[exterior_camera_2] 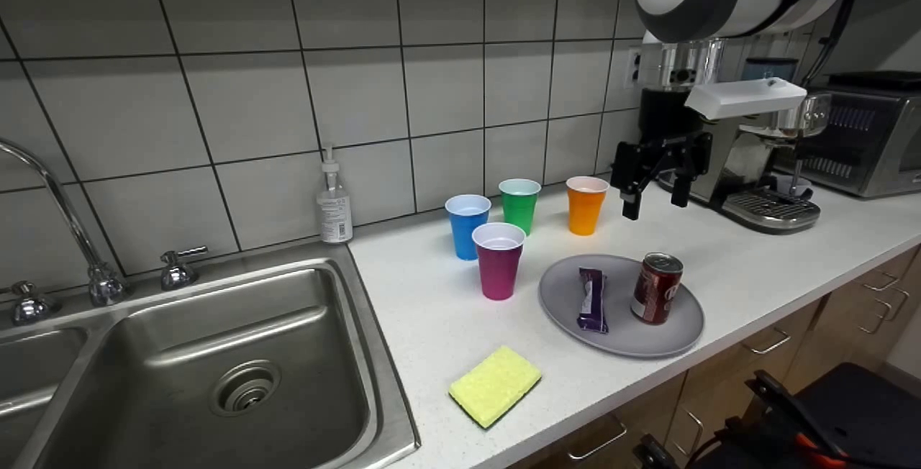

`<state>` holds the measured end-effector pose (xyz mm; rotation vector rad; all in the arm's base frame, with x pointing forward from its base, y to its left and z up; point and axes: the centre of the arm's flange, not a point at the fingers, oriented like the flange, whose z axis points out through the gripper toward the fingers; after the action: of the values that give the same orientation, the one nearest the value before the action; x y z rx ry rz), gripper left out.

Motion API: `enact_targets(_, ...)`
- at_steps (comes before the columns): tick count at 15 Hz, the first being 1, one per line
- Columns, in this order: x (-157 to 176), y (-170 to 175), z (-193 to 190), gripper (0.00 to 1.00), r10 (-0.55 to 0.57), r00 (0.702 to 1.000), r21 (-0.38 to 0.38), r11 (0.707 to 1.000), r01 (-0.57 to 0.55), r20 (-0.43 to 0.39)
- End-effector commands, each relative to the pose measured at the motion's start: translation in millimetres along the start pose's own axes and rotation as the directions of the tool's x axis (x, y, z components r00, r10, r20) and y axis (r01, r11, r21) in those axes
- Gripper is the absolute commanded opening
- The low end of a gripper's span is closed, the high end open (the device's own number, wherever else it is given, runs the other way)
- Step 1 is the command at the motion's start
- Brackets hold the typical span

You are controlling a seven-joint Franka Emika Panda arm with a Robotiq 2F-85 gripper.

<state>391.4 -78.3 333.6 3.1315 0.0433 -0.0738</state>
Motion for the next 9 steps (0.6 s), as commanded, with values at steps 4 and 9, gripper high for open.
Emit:
enact_targets(4,13,25,25,1.00,-0.043,0.999,-0.031,0.999,0.042,-0.017)
enact_targets(9,21,35,49,1.00,-0.074,0.997,-0.025,0.997,0.073,-0.037)
